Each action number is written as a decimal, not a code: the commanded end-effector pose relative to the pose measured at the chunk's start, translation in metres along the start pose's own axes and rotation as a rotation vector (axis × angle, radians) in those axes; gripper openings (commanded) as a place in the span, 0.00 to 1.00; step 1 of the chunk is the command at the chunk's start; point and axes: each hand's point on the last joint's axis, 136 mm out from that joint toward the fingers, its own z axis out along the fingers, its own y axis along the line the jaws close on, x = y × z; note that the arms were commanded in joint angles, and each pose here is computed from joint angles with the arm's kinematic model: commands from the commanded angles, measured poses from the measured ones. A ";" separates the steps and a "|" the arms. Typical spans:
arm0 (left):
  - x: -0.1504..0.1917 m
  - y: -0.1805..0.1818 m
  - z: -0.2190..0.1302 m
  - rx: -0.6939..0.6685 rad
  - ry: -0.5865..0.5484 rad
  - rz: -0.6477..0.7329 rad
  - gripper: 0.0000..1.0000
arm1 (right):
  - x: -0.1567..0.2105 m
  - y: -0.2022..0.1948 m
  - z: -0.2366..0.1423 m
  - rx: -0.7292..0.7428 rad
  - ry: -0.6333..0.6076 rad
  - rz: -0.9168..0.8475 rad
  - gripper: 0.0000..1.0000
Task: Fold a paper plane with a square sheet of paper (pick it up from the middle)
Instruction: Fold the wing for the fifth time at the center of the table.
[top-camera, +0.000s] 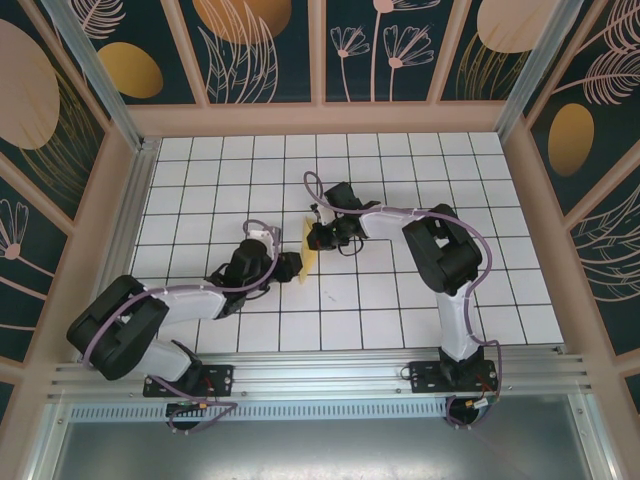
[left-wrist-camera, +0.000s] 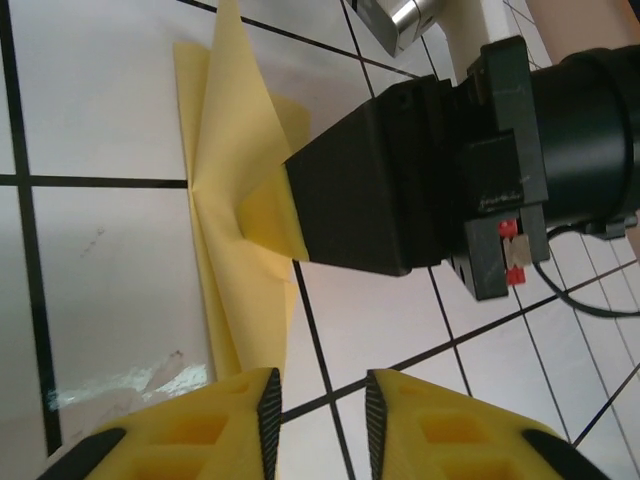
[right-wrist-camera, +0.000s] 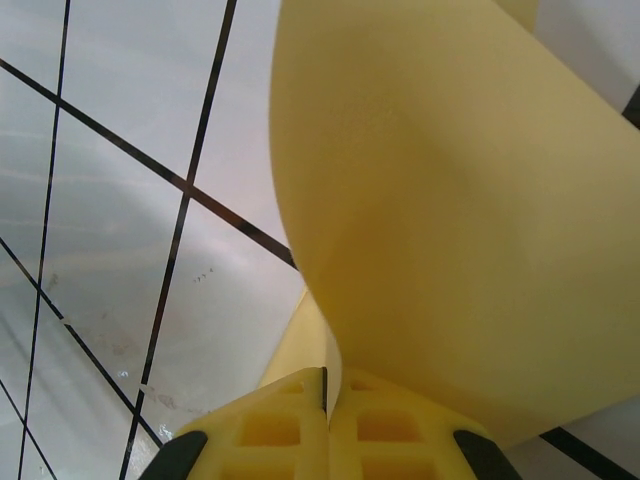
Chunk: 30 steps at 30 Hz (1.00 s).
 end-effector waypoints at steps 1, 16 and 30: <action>0.002 -0.004 0.014 0.012 0.049 -0.038 0.24 | 0.000 -0.005 0.004 0.002 0.009 -0.019 0.00; 0.020 0.001 0.041 0.041 0.128 -0.066 0.10 | 0.004 -0.005 0.004 -0.014 0.014 -0.006 0.00; 0.026 0.002 0.050 0.052 0.161 -0.076 0.13 | 0.008 -0.008 0.006 -0.015 0.021 0.015 0.00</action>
